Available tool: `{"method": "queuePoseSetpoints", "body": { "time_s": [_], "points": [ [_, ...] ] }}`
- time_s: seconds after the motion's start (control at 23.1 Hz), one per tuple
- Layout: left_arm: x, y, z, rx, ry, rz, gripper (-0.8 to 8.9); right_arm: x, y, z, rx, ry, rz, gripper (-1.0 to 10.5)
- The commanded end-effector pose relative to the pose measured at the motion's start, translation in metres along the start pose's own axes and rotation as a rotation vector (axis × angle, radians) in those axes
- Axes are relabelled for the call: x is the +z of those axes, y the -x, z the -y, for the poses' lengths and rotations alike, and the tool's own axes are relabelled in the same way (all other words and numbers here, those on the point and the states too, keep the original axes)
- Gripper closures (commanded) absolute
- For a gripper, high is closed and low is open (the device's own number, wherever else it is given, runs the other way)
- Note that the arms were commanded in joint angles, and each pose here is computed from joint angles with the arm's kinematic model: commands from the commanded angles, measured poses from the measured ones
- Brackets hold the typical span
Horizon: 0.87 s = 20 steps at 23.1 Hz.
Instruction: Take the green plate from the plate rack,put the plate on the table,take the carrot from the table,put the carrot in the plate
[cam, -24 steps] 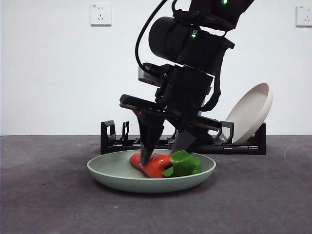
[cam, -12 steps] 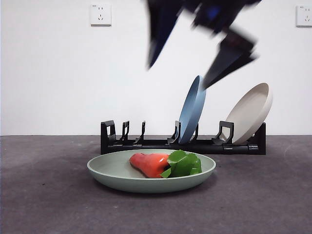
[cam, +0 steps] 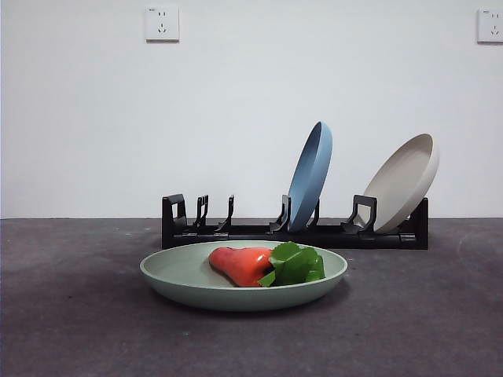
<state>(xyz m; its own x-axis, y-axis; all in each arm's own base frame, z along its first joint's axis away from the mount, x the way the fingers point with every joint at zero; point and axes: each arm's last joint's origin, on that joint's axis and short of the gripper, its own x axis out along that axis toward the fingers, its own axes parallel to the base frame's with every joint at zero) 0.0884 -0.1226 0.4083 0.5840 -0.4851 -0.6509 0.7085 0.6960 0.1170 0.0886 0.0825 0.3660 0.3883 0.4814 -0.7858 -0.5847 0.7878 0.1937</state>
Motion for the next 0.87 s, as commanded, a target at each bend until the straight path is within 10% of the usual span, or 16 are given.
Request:
{"method": "queuePoseSetpoints", "body": {
  "time_s": [0.04, 0.17, 0.87],
  "points": [
    [-0.0022, 0.0001, 0.0004, -0.024, 0.020, -0.022, 6.66, -0.0077, 0.0051, 0.0007, 0.000, 0.002, -0.007, 7.3],
    [-0.0029, 0.0001, 0.0011, -0.047, 0.034, -0.031, 8.19, -0.0139, 0.0105, 0.0013, 0.000, 0.003, -0.010, 9.7],
    [-0.0028, 0.0000, 0.0009, -0.041, 0.034, -0.030, 8.17, -0.0163, 0.0124, 0.0016, -0.003, 0.002, -0.012, 9.5]
  ]
}}
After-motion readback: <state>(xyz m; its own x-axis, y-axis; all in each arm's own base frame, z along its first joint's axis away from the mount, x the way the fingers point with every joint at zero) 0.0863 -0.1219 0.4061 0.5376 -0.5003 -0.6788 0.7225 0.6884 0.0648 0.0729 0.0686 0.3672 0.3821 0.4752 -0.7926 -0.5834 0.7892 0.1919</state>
